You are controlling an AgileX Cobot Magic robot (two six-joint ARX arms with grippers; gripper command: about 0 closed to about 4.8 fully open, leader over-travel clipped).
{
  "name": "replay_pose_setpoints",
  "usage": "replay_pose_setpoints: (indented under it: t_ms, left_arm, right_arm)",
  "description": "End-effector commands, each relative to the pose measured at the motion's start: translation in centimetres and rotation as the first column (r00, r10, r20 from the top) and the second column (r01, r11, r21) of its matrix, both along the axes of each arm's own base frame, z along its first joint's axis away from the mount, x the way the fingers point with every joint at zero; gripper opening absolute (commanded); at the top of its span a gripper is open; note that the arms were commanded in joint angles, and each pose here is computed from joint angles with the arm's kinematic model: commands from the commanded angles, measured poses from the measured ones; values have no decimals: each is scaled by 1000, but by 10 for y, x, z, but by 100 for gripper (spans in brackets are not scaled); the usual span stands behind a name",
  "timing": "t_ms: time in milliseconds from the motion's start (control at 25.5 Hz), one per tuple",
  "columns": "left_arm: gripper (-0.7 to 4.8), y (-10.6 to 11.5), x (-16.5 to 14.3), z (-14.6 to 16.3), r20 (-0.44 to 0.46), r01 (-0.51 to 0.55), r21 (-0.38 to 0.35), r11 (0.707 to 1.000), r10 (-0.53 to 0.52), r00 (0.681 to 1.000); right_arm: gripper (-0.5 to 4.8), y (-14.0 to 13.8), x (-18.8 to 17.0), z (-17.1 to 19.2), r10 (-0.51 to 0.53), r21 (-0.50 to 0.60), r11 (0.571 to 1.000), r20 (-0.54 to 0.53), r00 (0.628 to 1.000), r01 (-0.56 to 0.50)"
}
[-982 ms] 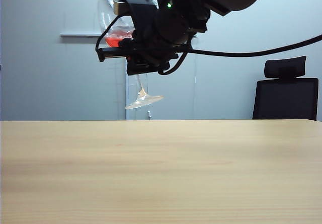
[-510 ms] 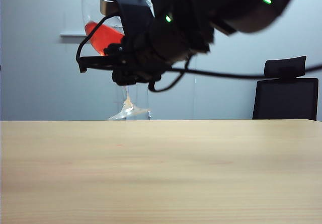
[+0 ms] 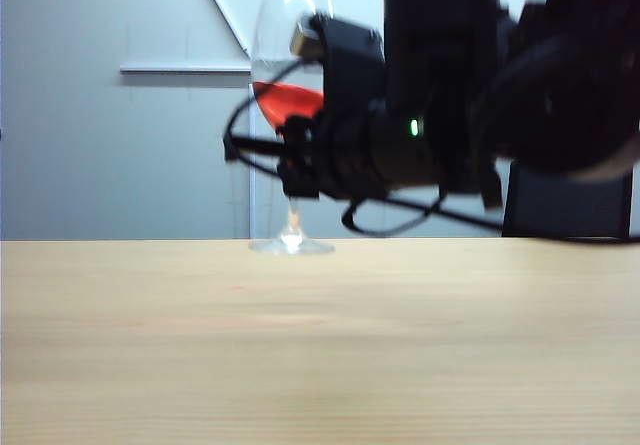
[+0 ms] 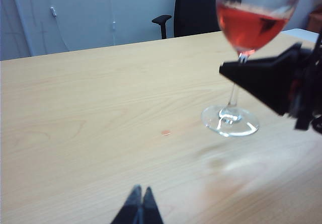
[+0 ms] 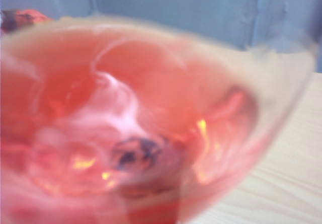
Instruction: Gently pick up the goblet, rotate it counterclockwise for two full turns (viewing from above), and then place it back on the table.
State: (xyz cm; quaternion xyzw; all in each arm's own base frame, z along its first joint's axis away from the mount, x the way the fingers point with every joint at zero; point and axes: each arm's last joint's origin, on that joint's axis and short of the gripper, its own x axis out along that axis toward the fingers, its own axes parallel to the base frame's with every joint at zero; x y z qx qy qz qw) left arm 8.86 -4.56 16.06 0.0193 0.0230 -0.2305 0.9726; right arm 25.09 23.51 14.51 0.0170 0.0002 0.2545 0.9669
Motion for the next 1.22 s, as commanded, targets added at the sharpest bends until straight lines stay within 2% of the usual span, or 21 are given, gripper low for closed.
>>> replay_pose_setpoints:
  t_ms: [39,393,1217]
  left_arm:
    - [-5,0,0,2,8,0,-4,1000,0,1000]
    - [-5,0,0,2,15,0,-7,1000,0,1000]
    - [-5,1,-2,4,38,1,-19,1000,0,999]
  right_arm:
    - [-7,-4,8,-1,-10,59,998,59,998,7]
    - [-7,-8,17,-17,-29,37,999,37,999,28]
    - [2,-6,20,-29,-19,-28,999,25,1000,20]
